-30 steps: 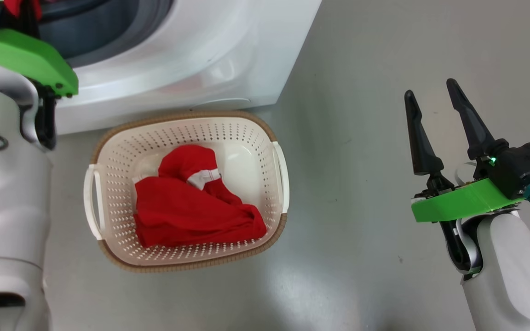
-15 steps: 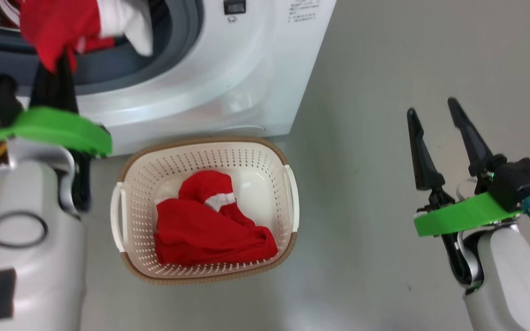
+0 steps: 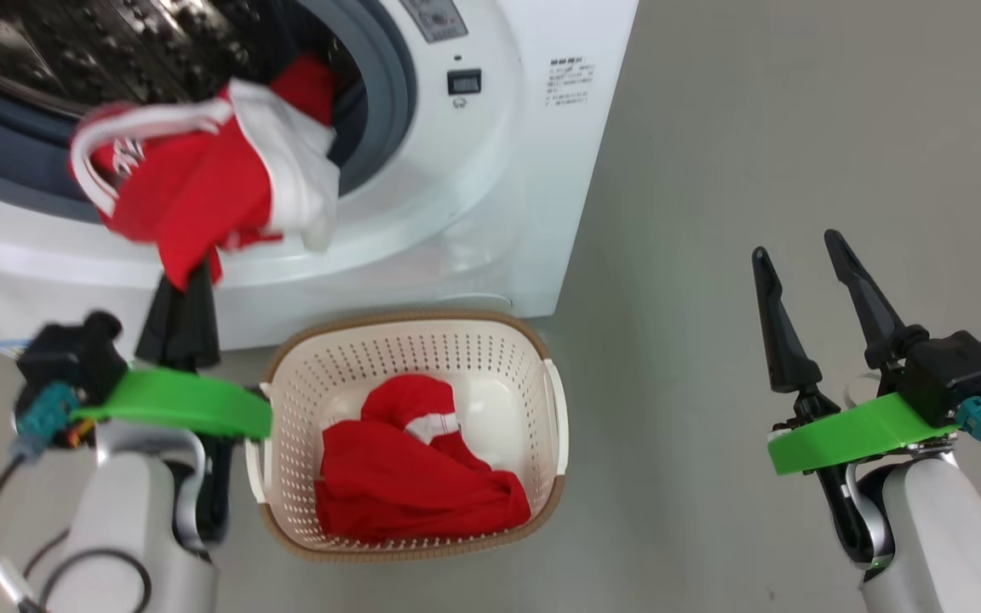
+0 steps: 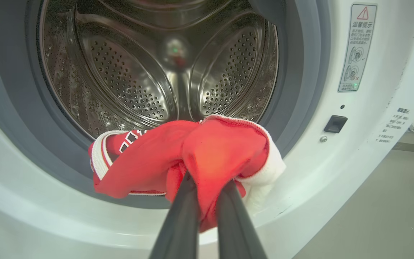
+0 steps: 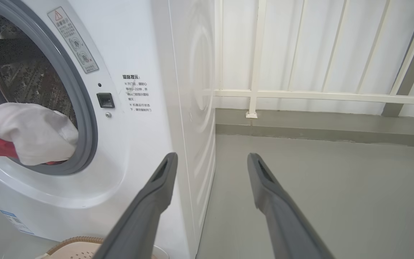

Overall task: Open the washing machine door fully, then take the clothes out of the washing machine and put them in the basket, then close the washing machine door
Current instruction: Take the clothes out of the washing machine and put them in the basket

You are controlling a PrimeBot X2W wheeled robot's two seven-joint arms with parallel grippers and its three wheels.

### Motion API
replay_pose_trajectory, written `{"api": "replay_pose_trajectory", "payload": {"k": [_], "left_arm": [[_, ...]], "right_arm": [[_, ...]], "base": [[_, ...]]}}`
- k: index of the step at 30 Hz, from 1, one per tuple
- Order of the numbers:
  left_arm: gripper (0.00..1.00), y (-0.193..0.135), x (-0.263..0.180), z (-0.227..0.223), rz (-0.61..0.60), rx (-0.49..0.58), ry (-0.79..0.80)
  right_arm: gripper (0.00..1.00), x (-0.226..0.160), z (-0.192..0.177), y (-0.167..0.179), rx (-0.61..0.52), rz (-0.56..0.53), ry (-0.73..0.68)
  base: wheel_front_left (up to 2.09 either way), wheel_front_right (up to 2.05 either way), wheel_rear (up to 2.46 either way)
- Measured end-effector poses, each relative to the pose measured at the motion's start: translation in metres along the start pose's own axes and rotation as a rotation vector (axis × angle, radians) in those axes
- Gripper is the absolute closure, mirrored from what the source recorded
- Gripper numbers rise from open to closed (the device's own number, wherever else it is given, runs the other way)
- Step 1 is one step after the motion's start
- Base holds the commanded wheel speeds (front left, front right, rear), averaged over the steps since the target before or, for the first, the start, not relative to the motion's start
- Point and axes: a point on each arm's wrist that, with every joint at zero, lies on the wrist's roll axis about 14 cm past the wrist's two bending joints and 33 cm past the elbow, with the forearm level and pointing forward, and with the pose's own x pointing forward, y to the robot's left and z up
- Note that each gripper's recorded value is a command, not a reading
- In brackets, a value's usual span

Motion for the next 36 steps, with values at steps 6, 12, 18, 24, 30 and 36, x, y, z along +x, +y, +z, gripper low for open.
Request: {"api": "replay_pose_trajectory", "payload": {"k": [6,12,18,24,30,36], "left_arm": [[1.00,-0.005,-0.028,0.002,-0.008,-0.030,0.004],[1.00,-0.014,-0.049,-0.001,-0.029,-0.040,0.022],[1.00,-0.018,-0.060,0.010,-0.029,-0.044,-0.005],[1.00,-0.023,-0.069,0.014,-0.039,-0.061,-0.006],[1.00,-0.031,-0.073,-0.009,-0.049,-0.091,0.070],[1.00,-0.035,-0.075,-0.052,-0.037,-0.159,0.210]], "right_arm": [[0.00,-0.010,0.013,0.005,0.000,0.011,-0.026],[0.00,-0.023,0.019,0.005,-0.007,0.005,-0.035],[0.00,-0.028,0.025,0.007,-0.007,0.008,-0.048],[0.00,-0.030,0.027,0.011,-0.005,0.017,-0.053],[0.00,-0.029,0.019,0.012,-0.009,0.022,-0.033],[0.00,-0.025,0.006,0.010,-0.007,0.019,-0.001]], "base": [[0.00,0.00,0.00],[0.00,0.00,0.00],[0.00,0.00,0.00],[0.00,0.00,0.00],[0.00,0.00,0.00],[0.00,0.00,0.00]]}}
